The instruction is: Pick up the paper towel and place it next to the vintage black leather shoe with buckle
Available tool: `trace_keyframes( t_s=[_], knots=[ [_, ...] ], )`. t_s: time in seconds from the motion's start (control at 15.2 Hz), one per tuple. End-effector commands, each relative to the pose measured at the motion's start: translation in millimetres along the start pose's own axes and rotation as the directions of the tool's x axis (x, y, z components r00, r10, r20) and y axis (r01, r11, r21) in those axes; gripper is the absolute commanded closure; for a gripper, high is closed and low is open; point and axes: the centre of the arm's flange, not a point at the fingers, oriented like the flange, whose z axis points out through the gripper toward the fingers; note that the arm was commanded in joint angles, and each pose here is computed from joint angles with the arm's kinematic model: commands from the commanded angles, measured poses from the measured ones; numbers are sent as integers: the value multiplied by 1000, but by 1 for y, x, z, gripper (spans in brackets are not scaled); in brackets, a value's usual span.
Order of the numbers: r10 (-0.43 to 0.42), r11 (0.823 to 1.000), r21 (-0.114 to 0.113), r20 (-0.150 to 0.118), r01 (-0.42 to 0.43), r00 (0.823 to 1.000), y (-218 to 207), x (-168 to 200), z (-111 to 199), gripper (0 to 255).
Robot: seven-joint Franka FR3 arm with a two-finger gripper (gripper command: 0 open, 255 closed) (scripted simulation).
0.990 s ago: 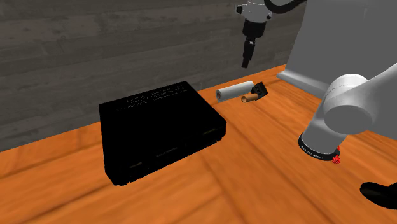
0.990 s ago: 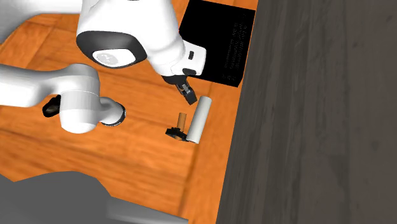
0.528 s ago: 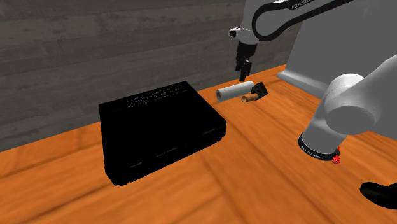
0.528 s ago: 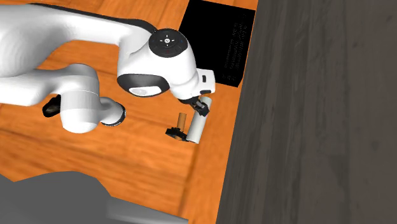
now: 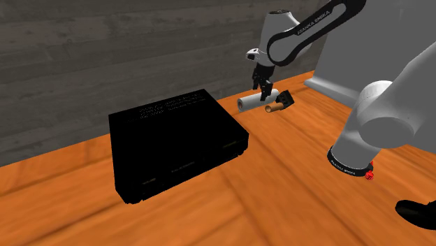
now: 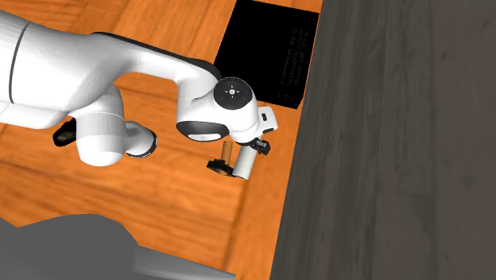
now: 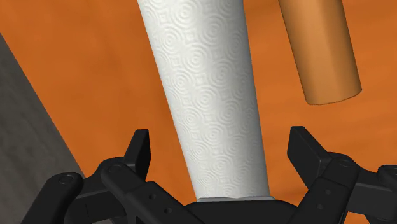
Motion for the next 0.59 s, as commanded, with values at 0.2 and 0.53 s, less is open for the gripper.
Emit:
trace_keyframes(
  t_s=[0.2,0.53],
  knots=[
    [-4,1000,-1,-1,4,1000,-1,-1,27,0],
    [-4,1000,-1,0,4,1000,-1,-1,30,0]
  ],
)
